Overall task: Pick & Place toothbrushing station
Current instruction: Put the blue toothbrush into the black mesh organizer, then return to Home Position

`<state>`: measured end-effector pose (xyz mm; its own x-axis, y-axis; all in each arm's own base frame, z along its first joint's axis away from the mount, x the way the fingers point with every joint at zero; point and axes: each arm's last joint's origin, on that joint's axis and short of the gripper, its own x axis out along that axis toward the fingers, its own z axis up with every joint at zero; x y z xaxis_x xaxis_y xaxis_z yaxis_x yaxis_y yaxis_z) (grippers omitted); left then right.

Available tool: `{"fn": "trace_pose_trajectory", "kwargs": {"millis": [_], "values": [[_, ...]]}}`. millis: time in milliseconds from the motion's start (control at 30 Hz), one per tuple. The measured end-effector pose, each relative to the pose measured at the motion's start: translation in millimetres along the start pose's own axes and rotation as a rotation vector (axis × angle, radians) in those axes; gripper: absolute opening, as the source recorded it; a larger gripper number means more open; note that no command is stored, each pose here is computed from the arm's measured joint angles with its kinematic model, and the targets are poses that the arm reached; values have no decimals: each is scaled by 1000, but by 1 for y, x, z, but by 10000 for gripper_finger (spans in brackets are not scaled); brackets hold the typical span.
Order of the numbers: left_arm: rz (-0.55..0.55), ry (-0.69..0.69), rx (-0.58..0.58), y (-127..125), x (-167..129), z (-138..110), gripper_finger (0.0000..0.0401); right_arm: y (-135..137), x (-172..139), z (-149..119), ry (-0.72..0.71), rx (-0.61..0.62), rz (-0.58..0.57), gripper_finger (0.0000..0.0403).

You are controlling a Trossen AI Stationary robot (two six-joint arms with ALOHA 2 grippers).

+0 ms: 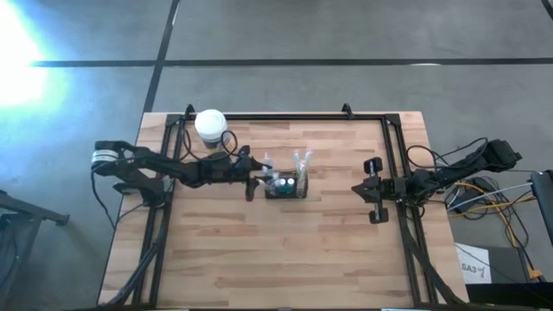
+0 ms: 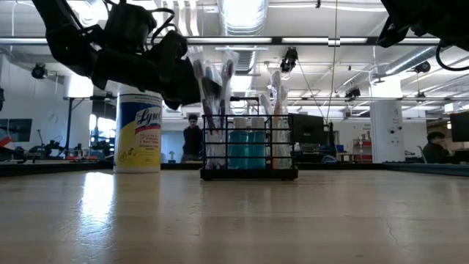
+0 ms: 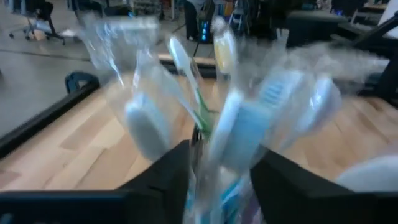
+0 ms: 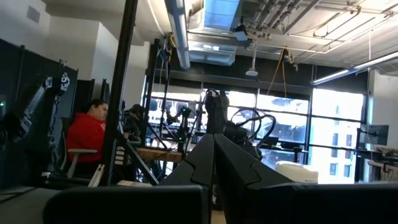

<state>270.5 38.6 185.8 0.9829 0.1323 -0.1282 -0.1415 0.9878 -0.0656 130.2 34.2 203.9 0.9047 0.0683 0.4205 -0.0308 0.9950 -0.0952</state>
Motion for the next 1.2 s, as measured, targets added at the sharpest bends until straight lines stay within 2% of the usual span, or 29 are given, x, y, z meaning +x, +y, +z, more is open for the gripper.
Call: {"fn": "trace_pose_trajectory", "kwargs": {"millis": [233,467,733,867,967,1100,1200], "values": [[1,18,-6,0,-2,0,251,0,0,0,0,0,0,8],[-5,-19,-6,-2,-18,24,285,0,0,0,3,-1,1,8],[-5,-48,1,-4,-49,51,285,0,0,-1,7,-1,2,8],[-10,-62,8,-6,-75,65,285,0,0,-1,9,-2,2,8],[-36,-64,59,-9,-97,72,278,0,0,-1,12,-3,3,8],[-69,-42,119,-14,-127,74,239,0,0,-1,15,-3,3,8],[-80,-26,135,-14,-146,72,184,0,0,-2,16,-4,4,8]]}}
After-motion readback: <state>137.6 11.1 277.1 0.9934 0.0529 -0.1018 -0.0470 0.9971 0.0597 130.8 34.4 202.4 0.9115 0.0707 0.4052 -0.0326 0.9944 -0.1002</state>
